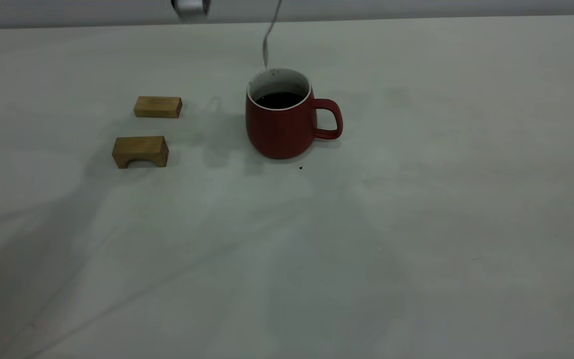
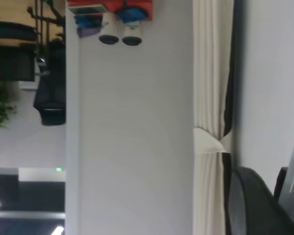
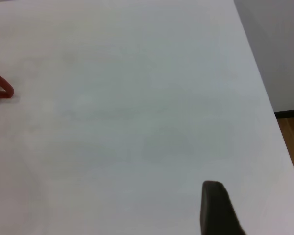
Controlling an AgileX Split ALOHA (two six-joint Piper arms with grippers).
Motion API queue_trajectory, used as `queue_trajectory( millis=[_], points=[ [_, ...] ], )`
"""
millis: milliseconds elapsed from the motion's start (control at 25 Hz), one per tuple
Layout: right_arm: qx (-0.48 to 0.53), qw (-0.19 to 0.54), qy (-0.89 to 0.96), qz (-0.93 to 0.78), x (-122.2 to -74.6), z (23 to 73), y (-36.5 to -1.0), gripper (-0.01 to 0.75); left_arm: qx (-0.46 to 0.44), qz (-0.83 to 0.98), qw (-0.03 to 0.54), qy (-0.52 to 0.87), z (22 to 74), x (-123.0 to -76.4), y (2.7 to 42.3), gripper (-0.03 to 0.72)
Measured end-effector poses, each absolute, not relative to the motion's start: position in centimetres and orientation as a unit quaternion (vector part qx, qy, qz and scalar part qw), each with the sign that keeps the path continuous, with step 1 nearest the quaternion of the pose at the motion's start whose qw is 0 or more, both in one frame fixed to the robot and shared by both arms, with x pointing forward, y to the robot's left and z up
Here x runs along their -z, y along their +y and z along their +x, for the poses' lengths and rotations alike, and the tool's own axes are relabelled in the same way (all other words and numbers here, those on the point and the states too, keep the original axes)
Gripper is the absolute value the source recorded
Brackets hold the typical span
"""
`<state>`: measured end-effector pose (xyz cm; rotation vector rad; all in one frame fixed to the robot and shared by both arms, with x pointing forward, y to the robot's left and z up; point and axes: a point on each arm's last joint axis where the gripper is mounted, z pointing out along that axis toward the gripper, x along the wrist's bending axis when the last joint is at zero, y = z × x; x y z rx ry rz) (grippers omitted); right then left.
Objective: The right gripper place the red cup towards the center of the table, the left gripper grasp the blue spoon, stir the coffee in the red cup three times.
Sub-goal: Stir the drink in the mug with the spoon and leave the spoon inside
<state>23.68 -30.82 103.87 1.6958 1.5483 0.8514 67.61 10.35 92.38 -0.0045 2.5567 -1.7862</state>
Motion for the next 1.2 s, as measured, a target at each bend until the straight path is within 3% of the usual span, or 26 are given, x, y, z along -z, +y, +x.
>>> queue_trajectory(
  millis=[440,800,1000,1200],
  points=[
    [-0.327,0.339,0.595,0.651,-103.9,23.7,-30.8,0.439,0.587,-0.033,0.024,0.809,68.2,-85.4,9.3,0.143],
    [-0.327,0.339,0.595,0.651,-103.9,23.7,-30.8,0.439,0.544,-0.012,-0.004,0.839,67.9,-83.6,11.0,0.143],
    [-0.327,0.339,0.595,0.651,-103.9,23.7,-30.8,0.439,0.544,-0.037,0.033,0.838,69.0,-83.6,12.4,0.143],
    [-0.327,0.339,0.595,0.651,-103.9,23.7,-30.8,0.439,0.558,-0.026,0.067,0.827,69.0,-83.9,10.7,0.143]
  ],
)
